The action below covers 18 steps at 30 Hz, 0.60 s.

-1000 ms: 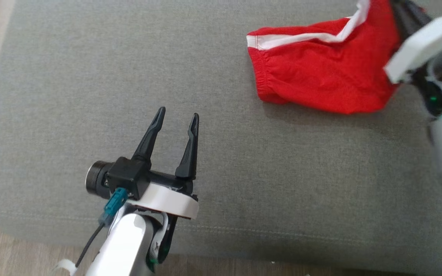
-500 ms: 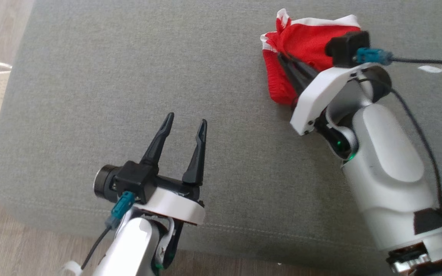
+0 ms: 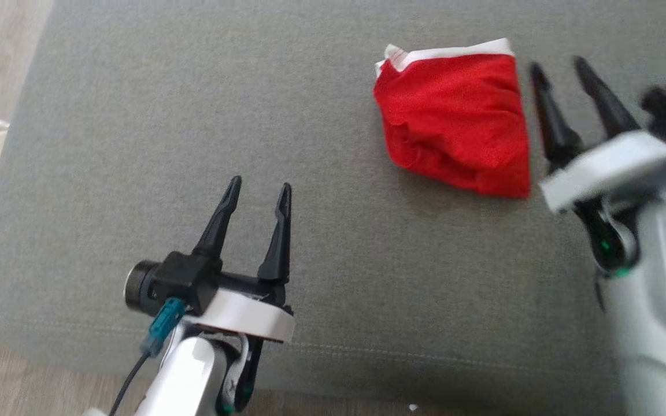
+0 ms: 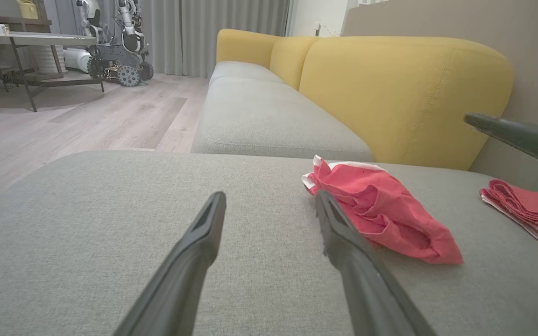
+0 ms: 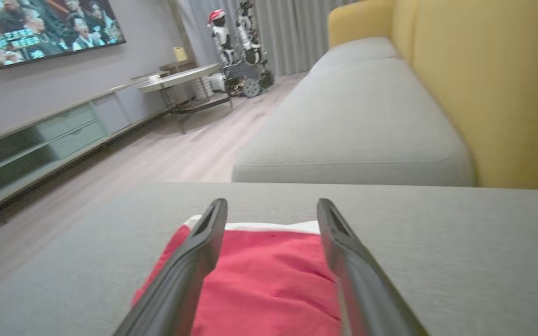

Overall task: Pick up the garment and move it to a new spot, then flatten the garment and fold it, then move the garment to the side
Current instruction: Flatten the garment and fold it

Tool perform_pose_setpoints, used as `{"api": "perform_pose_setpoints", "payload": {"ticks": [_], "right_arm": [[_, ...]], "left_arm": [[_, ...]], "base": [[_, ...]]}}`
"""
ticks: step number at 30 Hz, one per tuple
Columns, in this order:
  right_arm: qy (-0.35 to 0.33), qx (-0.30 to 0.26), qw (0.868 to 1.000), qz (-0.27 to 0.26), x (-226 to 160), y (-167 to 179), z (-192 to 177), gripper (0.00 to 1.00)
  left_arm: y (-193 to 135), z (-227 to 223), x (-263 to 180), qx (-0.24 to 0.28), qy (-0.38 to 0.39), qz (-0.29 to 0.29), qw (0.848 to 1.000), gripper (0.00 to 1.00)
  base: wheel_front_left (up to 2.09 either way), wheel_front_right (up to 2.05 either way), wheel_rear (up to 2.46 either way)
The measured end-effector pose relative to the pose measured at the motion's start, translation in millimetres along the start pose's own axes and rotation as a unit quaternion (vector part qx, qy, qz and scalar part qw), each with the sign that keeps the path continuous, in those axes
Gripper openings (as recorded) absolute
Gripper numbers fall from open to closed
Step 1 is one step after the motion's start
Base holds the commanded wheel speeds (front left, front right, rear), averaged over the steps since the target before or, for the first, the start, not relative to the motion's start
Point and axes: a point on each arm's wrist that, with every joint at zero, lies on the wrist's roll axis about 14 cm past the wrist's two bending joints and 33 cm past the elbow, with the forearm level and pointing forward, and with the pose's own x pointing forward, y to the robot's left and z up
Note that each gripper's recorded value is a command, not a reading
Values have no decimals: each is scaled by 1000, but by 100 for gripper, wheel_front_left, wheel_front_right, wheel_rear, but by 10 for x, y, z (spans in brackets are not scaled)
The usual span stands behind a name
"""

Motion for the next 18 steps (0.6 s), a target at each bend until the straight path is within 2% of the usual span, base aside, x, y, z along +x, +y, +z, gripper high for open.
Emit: {"api": "perform_pose_setpoints", "payload": {"ticks": [5, 7, 11, 18], "right_arm": [[-1, -14, 999, -30, -236, -184, -152, 100], [-3, -19, 999, -31, -267, -174, -205, 0], [-13, -27, 1000, -5, -181, -1, -259, 0], [32, -72, 996, 42, 165, 314, -543, 0]], "left_arm": [[-27, 72, -23, -4, -11, -2, 1000, 100], [-21, 82, -35, -4, -12, -1, 1000, 100], [16, 81, -63, -3, -11, 7, 1000, 100], [34, -6, -115, 0, 4, 12, 1000, 100]], "base": [[0, 0, 0], [0, 0, 0], [0, 0, 0], [0, 0, 0]]}}
